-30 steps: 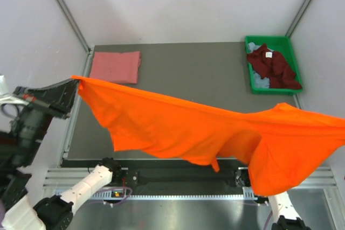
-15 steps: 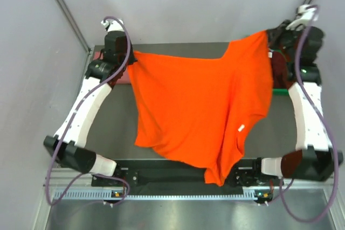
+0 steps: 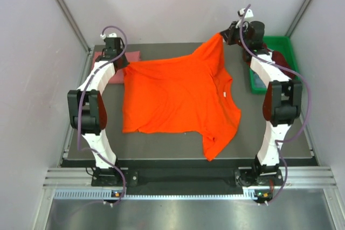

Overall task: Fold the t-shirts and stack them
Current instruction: Flatten the tshirt out

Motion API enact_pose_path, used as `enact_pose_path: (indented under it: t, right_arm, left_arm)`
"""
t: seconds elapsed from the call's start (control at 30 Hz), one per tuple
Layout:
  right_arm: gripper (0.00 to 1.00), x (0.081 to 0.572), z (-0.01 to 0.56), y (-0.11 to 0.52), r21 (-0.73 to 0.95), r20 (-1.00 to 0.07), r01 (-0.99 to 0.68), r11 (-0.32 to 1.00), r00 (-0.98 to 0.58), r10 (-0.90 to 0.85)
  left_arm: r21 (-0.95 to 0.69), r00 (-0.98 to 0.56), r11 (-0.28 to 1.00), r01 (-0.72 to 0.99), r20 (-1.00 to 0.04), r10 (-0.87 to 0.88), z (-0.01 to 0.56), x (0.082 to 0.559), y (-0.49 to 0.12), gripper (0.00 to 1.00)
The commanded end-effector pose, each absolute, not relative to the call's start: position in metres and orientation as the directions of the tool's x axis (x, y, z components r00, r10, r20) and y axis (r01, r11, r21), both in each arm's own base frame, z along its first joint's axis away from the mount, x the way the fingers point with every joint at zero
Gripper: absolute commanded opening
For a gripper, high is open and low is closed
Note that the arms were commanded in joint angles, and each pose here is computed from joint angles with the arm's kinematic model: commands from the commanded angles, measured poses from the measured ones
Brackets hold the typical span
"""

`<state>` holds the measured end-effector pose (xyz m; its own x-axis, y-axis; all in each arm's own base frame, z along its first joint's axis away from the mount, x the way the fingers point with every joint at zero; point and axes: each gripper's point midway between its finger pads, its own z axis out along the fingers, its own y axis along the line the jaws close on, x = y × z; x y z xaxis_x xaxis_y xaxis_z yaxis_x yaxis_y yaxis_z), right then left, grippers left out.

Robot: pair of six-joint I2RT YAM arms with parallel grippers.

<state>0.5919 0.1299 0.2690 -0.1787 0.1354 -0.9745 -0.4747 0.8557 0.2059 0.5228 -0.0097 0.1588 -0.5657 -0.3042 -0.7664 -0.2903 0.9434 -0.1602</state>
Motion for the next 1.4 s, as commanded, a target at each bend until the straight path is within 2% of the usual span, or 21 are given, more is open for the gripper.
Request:
enact_pose_path:
  t: [0.0,0.1,0.27,0.33,0.6,0.73,0.9,0.97,1.1,1.17,1.2,1.27,1.3,1.37]
  right_arm:
    - [0.00,0.619,0.328,0.154,0.076,-0.991,-0.529,0.846,0.053,0.122]
    - [0.00,0.637,0.320,0.164,0.081,-0.989,-0.525,0.847,0.063,0.134]
    - [0.00,0.657,0.309,0.152,0.091,-0.987,-0.464,0.881,0.077,0.143]
    - [0.00,0.661,0.307,0.137,0.106,-0.986,-0.432,0.896,0.071,0.151]
    - [0.00,0.659,0.312,0.076,0.104,-0.985,-0.305,0.947,0.099,0.140]
    - [0.00,0.660,0.322,0.074,0.090,-0.977,-0.337,0.937,0.152,0.148]
    - [0.00,0.666,0.337,0.108,0.063,-0.965,-0.480,0.875,0.194,0.177]
    - [0.00,0.668,0.337,0.115,0.070,-0.970,-0.487,0.870,0.172,0.174]
    - [0.00,0.643,0.389,0.096,0.077,-0.958,-0.402,0.912,0.224,0.179]
    - [0.00,0.624,0.412,0.086,0.089,-0.955,-0.371,0.924,0.232,0.185]
    - [0.00,0.597,0.450,0.081,0.084,-0.941,-0.355,0.931,0.281,0.191]
    - [0.00,0.565,0.485,0.074,0.098,-0.925,-0.332,0.938,0.318,0.209]
    - [0.00,0.529,0.518,0.069,0.105,-0.907,-0.315,0.943,0.358,0.220]
    - [0.00,0.493,0.547,0.062,0.110,-0.892,-0.294,0.949,0.393,0.225]
  left_arm:
    - [-0.211,-0.429,0.948,-0.240,-0.852,-0.298,0.206,0.559,-0.006,0.00]
    - [-0.229,-0.406,0.950,-0.212,-0.864,-0.299,0.204,0.568,-0.003,0.00]
    - [-0.217,-0.450,0.957,-0.194,-0.847,-0.283,0.184,0.582,-0.003,0.00]
    - [-0.206,-0.454,0.954,-0.219,-0.844,-0.287,0.183,0.585,0.017,0.00]
    - [-0.249,-0.474,0.963,-0.107,-0.838,-0.270,0.179,0.593,0.006,0.00]
    - [-0.248,-0.473,0.964,-0.092,-0.841,-0.261,0.176,0.598,0.004,0.00]
    - [-0.224,-0.454,0.966,-0.131,-0.852,-0.260,0.175,0.602,0.012,0.00]
    - [-0.235,-0.446,0.964,-0.122,-0.855,-0.265,0.183,0.604,0.010,0.00]
    - [-0.262,-0.381,0.961,-0.090,-0.883,-0.276,0.233,0.596,0.005,0.00]
    - [-0.268,-0.294,0.959,-0.096,-0.912,-0.284,0.286,0.582,0.009,0.00]
    - [-0.274,-0.271,0.957,-0.097,-0.918,-0.291,0.302,0.575,0.009,0.00]
    - [-0.293,-0.169,0.953,-0.075,-0.938,-0.302,0.362,0.548,0.007,0.00]
    - [-0.298,-0.141,0.952,-0.065,-0.942,-0.305,0.380,0.537,0.005,0.00]
    - [-0.307,-0.040,0.951,-0.040,-0.950,-0.308,0.434,0.499,0.006,0.00]
